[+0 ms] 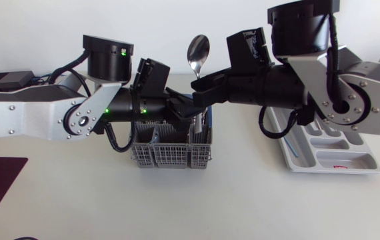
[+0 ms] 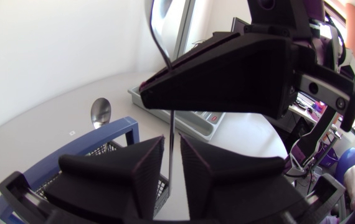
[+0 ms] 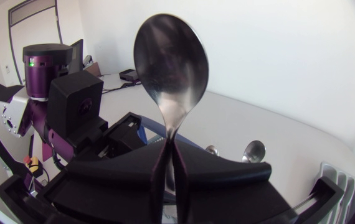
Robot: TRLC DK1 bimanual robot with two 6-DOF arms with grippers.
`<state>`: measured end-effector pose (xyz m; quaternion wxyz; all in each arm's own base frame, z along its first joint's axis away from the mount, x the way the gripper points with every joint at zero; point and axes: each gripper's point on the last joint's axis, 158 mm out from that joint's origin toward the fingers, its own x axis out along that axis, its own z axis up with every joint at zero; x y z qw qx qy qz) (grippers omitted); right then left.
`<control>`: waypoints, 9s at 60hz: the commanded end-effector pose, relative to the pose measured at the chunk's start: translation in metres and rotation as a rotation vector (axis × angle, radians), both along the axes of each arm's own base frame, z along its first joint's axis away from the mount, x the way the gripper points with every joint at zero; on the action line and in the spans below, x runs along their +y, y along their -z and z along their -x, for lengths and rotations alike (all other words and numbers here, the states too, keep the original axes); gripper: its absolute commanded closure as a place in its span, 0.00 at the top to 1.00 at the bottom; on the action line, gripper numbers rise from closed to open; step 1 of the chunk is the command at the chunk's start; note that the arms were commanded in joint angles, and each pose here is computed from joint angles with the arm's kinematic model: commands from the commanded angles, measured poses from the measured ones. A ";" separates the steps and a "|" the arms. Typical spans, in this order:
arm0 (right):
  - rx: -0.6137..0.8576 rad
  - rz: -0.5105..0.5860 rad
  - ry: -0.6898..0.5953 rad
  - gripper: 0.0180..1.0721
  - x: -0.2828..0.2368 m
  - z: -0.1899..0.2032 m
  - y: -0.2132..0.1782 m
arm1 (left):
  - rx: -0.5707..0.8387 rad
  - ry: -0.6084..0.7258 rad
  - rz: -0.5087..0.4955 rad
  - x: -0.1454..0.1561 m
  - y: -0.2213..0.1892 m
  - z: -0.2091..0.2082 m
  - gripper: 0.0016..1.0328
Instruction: Sort the cutlery from the basket into the organizer compartments.
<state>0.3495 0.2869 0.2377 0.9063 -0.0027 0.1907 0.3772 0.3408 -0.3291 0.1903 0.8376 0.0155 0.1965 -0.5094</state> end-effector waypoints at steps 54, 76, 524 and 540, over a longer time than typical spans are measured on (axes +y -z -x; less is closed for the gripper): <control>0.113 0.123 0.390 0.06 -0.258 -0.077 0.038 | -0.223 -0.277 -0.126 0.066 -0.056 -0.029 0.89; 0.274 0.222 0.569 0.06 -0.375 -0.141 0.097 | -0.287 -0.284 -0.251 0.072 -0.040 -0.022 0.89; 0.010 0.393 -0.301 0.06 0.045 0.089 0.063 | -0.028 -0.212 0.337 0.180 -0.171 -0.012 0.94; 0.026 0.375 -0.078 0.06 -0.045 0.053 0.044 | -0.076 -0.315 0.198 0.203 -0.136 -0.023 0.94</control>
